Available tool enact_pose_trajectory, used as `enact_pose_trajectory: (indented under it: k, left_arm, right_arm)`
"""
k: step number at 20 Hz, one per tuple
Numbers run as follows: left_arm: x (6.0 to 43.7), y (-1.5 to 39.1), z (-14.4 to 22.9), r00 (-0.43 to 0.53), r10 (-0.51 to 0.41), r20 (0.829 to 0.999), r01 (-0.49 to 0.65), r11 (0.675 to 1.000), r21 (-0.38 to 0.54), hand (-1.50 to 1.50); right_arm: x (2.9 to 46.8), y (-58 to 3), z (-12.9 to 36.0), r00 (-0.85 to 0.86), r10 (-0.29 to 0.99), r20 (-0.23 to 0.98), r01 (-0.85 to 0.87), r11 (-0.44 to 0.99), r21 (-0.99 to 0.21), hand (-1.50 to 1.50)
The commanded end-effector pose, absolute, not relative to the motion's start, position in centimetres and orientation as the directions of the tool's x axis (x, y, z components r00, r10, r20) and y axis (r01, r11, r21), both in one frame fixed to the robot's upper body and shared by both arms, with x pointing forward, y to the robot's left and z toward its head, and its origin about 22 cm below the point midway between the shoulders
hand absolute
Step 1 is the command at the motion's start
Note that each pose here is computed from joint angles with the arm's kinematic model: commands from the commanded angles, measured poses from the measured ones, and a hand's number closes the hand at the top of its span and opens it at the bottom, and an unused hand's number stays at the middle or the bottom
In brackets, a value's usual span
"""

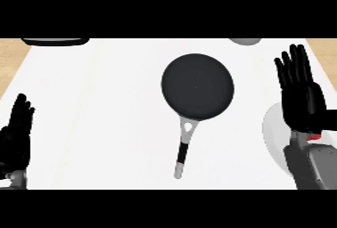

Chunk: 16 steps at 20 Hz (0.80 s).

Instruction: Pick the bell pepper from the plate and place it in the pan

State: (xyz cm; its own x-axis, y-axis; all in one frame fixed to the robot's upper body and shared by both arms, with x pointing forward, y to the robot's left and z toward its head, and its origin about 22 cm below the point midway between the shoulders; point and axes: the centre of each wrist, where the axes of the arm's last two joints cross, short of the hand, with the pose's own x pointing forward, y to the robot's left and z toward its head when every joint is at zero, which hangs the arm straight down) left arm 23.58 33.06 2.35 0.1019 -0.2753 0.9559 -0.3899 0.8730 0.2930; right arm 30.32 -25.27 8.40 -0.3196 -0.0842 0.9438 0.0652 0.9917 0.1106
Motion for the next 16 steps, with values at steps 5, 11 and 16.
enact_pose_trajectory:
  k: [5,11,16]
  left_arm:
    - [26.0,29.4,4.5,0.002,-0.148,0.989,-0.22,0.965,0.145,0.0]
    - [26.3,27.8,4.2,0.024,-0.051,0.998,-0.155,0.986,0.054,0.0]
    - [26.7,27.8,5.4,0.02,-0.028,0.999,-0.111,0.993,0.03,0.0]
  right_arm:
    - [31.2,-27.3,13.4,-0.437,-0.259,0.861,-0.555,0.831,-0.031,1.5]
    - [29.1,-38.8,15.2,-0.593,-0.018,0.805,-0.487,0.804,-0.341,1.5]
    - [27.5,-45.9,17.5,-0.637,0.137,0.759,-0.394,0.788,-0.473,-1.5]
